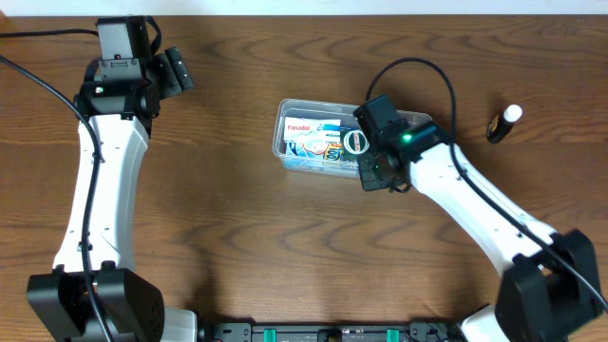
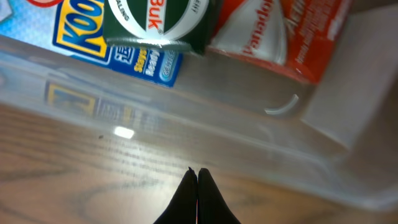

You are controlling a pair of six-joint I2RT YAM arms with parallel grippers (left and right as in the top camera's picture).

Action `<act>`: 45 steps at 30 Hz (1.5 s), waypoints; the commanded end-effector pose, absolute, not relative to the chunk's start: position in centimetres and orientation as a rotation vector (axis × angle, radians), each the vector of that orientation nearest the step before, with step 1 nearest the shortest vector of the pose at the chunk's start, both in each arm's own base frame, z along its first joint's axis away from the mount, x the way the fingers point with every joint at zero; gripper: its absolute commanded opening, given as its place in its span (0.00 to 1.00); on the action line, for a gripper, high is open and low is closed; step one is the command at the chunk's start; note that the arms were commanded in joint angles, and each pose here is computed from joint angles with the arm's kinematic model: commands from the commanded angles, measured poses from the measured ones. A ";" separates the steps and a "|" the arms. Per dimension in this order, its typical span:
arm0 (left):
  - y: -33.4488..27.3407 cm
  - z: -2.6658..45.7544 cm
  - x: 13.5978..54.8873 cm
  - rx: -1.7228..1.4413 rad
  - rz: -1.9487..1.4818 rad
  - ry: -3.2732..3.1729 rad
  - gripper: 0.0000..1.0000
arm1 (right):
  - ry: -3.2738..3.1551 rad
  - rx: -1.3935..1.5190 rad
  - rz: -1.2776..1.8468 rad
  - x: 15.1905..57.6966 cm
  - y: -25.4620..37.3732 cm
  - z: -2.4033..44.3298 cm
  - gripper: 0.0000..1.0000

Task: Pack container
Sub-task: 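Open the right gripper and raise it off the Zam-Buk box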

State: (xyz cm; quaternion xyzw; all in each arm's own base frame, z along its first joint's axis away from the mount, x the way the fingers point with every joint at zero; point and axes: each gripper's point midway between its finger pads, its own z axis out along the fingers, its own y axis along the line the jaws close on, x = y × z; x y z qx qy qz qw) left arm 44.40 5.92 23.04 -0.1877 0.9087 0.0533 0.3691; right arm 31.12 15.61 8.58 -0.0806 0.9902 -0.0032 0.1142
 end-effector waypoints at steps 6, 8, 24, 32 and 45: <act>6.1 24.4 44.4 -0.487 0.133 2.302 0.98 | 2.866 -0.318 -0.121 33.4 14.3 6.9 0.01; 6.1 24.4 44.4 -0.487 0.133 2.302 0.98 | 2.853 -0.300 -0.173 33.7 13.4 7.0 0.01; 6.1 24.4 44.4 -0.487 0.133 2.302 0.98 | 2.641 -0.548 0.302 33.0 18.2 16.4 0.01; 6.1 24.4 44.4 -0.487 0.133 2.302 0.98 | 2.494 -0.792 0.206 34.8 16.5 18.6 0.01; 6.1 24.4 44.4 -0.487 0.133 2.302 0.98 | 2.299 -1.361 0.280 35.3 16.1 15.0 0.01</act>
